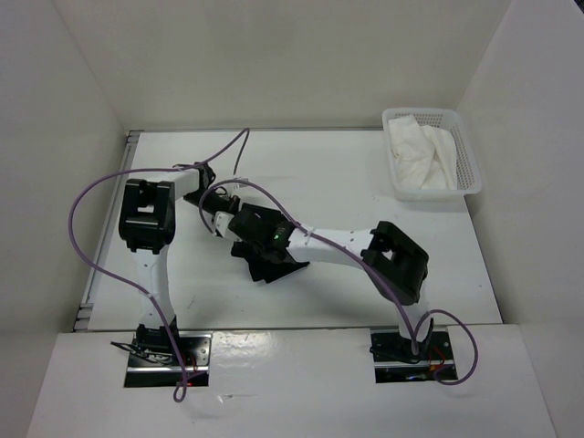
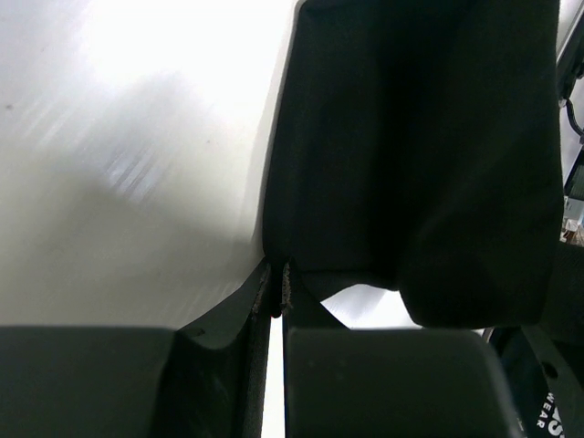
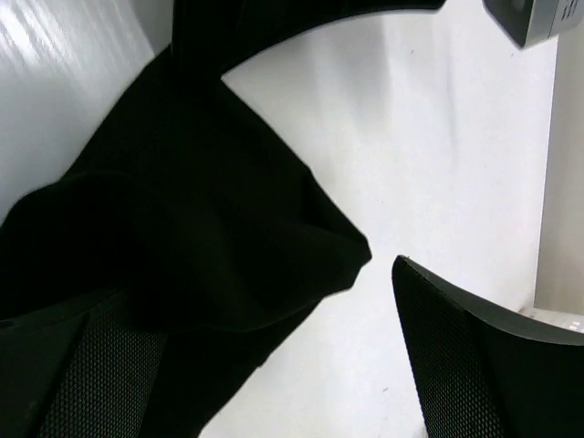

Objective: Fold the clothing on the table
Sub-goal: Fold the skirt

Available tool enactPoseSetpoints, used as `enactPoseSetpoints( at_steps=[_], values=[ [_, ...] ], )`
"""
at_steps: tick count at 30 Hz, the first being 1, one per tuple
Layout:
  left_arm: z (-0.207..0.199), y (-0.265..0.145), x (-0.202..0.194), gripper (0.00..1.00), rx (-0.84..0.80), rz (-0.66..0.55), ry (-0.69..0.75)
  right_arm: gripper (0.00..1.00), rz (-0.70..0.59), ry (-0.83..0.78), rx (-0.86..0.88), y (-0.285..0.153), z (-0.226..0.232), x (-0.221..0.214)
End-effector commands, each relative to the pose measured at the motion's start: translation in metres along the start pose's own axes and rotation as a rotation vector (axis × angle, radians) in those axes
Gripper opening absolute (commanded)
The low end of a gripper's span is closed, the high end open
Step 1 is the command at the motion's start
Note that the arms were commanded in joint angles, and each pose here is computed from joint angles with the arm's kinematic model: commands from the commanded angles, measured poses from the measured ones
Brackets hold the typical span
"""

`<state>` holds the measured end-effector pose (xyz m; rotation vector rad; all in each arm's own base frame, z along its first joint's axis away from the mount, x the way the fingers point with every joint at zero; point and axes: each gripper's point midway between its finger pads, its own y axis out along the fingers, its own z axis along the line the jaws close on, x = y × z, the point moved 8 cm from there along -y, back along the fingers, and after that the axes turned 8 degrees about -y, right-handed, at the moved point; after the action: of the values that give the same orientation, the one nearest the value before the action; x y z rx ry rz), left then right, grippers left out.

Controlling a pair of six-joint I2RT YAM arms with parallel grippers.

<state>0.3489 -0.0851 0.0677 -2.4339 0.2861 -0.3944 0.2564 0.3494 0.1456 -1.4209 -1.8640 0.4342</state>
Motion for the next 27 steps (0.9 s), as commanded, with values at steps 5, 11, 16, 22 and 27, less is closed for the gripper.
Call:
enactPoseSetpoints(
  at_steps=[5, 11, 16, 22, 27],
  values=[
    [0.004, 0.002, -0.002, 0.07, 0.058, 0.024, 0.064, 0.99, -0.048, 0.036, -0.080, 0.006, -0.015, 0.026],
    [0.002, 0.004, -0.002, 0.07, 0.056, 0.031, 0.079, 0.99, -0.031, 0.020, -0.109, 0.017, -0.013, 0.028],
    [0.001, 0.005, -0.005, 0.07, 0.043, 0.038, 0.074, 0.99, -0.014, 0.018, -0.122, 0.031, -0.009, 0.031],
    [0.001, 0.005, -0.005, 0.07, 0.043, 0.038, 0.074, 0.99, -0.027, 0.042, -0.137, 0.030, -0.013, 0.044],
    [0.003, 0.007, -0.006, 0.07, 0.041, 0.044, 0.067, 0.99, -0.016, 0.049, -0.167, 0.030, -0.016, 0.043]
  ],
)
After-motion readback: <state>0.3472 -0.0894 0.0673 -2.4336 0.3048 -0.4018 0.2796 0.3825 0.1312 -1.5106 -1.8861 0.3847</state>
